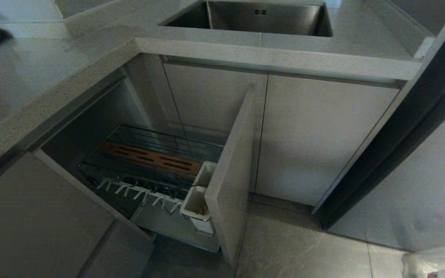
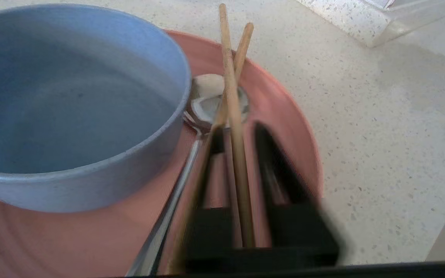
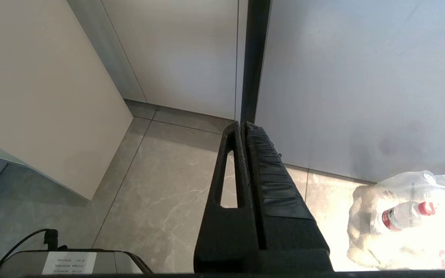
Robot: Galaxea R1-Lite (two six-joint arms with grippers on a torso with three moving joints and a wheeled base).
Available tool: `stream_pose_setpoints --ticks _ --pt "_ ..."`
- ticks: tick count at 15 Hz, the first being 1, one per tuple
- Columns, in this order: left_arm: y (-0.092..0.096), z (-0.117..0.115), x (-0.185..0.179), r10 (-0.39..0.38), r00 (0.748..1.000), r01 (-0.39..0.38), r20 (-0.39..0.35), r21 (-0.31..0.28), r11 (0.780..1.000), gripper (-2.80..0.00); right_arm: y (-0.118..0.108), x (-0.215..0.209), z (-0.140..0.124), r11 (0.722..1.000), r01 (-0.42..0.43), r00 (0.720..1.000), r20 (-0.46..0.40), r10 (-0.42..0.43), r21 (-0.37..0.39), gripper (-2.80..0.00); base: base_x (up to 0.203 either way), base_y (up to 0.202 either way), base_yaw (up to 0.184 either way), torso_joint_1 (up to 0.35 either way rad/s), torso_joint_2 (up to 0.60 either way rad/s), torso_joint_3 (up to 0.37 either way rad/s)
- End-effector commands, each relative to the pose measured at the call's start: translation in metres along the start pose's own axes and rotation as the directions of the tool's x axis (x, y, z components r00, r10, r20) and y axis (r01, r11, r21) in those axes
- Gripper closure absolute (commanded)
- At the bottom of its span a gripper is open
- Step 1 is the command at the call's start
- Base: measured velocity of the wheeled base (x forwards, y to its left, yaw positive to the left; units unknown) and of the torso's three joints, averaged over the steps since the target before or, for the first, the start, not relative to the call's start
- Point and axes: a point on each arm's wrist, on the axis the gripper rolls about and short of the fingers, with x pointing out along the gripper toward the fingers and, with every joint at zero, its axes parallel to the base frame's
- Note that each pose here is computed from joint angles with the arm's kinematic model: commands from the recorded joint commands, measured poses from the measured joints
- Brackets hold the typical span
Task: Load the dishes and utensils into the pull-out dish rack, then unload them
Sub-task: Take the chopsticks out of the cupboard
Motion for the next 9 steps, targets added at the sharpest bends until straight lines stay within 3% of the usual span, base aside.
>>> stream_pose_setpoints --ticks 1,9 --pt "0.000 0.002 -0.001 0.000 1.000 0.000 0.008 -0.005 1.000 -2.80 0.000 0.000 0.000 1.000 -0.001 1.000 -0.001 0.001 0.000 0.00 0.000 0.000 0.000 0.000 0.00 0.000" --pt "-0.003 0.015 -0.007 -0.014 0.998 0.014 0.057 -0.014 1.000 -2.80 0.000 0.000 0.000 1.000 -0.001 1.000 -0.001 0.001 0.000 0.00 0.000 0.000 0.000 0.000 0.00 0.000"
